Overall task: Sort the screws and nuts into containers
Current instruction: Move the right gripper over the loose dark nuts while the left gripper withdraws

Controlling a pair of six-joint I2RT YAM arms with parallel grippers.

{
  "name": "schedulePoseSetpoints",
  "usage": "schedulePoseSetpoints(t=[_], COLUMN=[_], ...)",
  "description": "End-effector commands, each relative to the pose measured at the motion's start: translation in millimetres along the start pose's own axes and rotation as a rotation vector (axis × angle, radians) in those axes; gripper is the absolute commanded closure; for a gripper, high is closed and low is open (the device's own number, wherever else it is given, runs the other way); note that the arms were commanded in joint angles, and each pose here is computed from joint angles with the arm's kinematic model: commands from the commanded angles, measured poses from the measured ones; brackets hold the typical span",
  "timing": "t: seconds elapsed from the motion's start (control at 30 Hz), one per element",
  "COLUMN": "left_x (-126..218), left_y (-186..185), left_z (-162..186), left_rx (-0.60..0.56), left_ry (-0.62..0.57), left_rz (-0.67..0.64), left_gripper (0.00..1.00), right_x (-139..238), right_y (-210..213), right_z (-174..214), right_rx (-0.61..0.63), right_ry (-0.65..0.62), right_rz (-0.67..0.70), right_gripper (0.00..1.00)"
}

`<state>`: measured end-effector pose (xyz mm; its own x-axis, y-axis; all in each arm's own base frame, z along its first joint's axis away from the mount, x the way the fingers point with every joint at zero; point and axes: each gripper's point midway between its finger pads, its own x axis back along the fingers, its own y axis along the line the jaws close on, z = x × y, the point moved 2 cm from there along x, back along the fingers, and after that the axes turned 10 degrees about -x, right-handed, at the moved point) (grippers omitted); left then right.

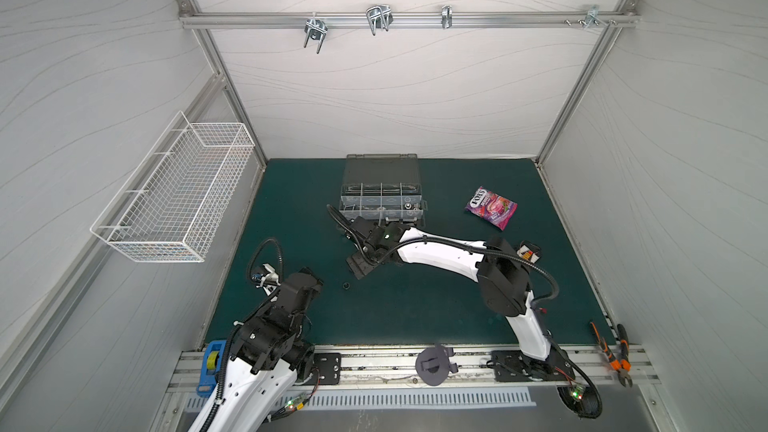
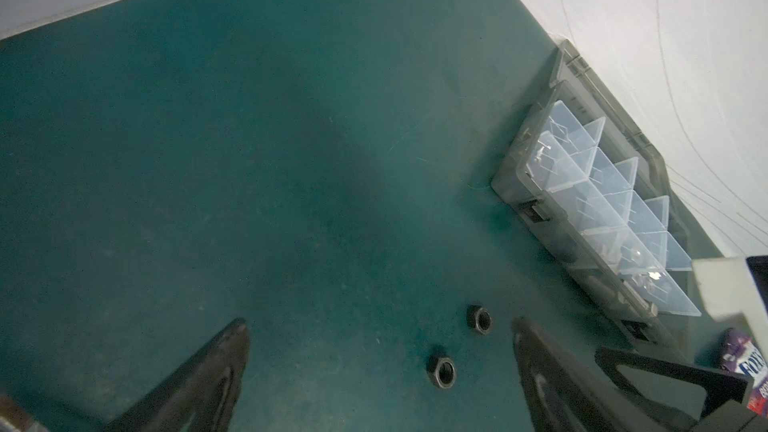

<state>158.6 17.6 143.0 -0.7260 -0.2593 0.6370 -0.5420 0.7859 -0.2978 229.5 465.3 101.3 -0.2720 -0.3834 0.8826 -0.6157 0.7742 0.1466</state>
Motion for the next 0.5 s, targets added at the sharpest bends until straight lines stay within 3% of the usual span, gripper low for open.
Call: schedulePoseSetpoints(t=[0.0,0.47], left_x=[2,-6], left_y=[8,4], left_z=[-5,3], left_rx=[0.038,0.028], left_ry=[-0.022,0.007], left_rz=[-0.049,-0.053], left_gripper=[0.01,0.01], right_x=[-11,-52], right_y=[12,23], right_z=[3,7], right_rx=[0.046,0.091], right_ry=[0.040,0.110], right_rz=[-0.022,-0.035], right_gripper=[0.16,0.36])
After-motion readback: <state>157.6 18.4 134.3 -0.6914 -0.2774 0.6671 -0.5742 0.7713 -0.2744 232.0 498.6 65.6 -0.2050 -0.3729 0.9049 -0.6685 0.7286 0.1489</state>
